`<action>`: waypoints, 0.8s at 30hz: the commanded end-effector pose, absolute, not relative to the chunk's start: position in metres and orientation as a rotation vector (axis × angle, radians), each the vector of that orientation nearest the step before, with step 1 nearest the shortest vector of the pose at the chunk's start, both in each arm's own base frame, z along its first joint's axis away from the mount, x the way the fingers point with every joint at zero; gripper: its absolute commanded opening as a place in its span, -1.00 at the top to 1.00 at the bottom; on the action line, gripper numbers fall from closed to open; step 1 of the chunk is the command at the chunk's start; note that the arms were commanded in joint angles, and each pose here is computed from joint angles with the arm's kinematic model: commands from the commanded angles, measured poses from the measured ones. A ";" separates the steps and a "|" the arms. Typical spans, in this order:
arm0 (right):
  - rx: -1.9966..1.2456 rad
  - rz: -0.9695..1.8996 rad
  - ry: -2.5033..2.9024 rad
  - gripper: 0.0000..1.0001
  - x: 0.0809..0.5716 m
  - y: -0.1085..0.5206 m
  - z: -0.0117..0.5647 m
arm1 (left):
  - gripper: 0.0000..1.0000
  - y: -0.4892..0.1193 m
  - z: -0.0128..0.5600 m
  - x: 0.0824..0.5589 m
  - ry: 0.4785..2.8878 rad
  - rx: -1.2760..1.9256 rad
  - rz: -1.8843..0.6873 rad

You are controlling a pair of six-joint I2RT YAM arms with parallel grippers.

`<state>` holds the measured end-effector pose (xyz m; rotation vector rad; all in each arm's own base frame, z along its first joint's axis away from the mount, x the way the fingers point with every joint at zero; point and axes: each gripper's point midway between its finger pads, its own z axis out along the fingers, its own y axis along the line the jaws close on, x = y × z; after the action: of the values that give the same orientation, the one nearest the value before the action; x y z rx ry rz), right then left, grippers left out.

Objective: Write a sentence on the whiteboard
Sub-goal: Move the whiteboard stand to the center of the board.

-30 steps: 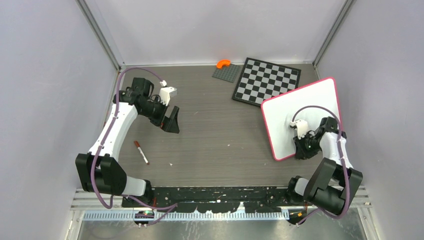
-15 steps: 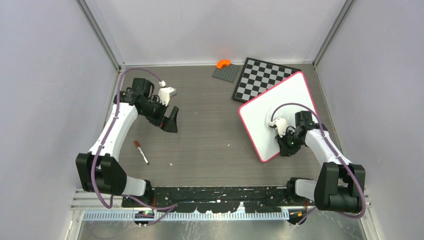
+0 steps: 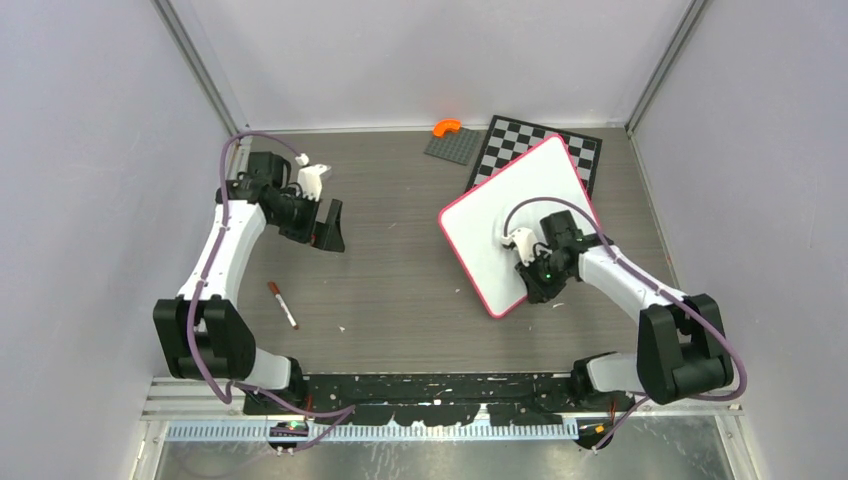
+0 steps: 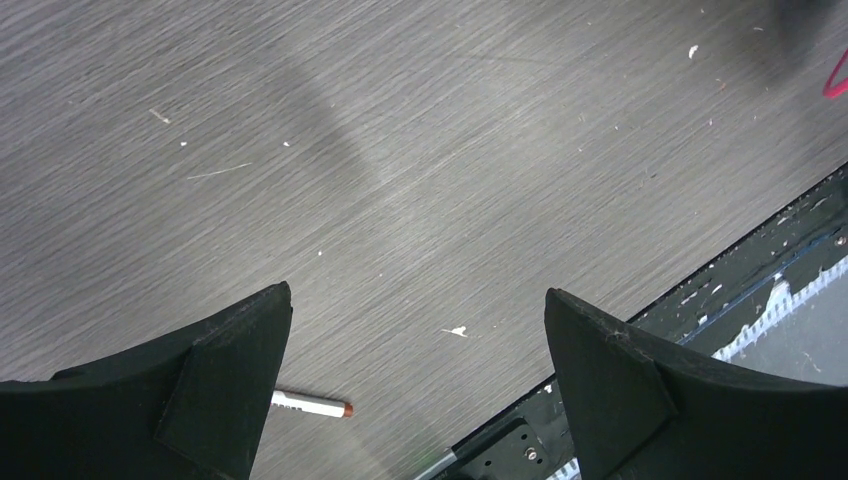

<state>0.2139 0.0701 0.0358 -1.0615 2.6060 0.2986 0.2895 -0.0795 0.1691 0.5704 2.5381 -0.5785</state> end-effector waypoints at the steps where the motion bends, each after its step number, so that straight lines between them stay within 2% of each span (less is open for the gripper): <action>1: -0.971 0.380 2.517 0.99 0.240 0.117 0.045 | -1.00 -0.081 0.182 0.304 2.473 0.554 -0.604; 10: -0.975 0.382 2.476 0.98 0.265 0.194 0.039 | -0.99 -0.066 0.183 0.310 2.487 0.482 -0.593; 12: -0.932 0.454 2.482 0.95 0.268 0.210 0.042 | -1.00 -0.065 0.184 0.310 2.487 0.478 -0.588; 15: -0.910 0.522 2.464 0.60 0.270 0.237 0.048 | -0.99 -0.062 0.185 0.311 2.488 0.471 -0.582; 18: -0.913 0.553 2.441 0.34 0.269 0.260 0.050 | -1.00 -0.058 0.186 0.312 2.490 0.461 -0.574; 21: -0.922 0.601 2.431 -0.07 0.266 0.282 0.050 | -1.00 -0.055 0.186 0.314 2.498 0.438 -0.589; 24: -0.970 0.647 2.417 -0.17 0.259 0.300 0.052 | -0.99 -0.053 0.190 0.315 2.494 0.398 -0.646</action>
<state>0.2531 0.2574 0.0302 -0.9850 2.5048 0.5027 0.3073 -0.0535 0.1736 0.4424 2.5363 -0.5782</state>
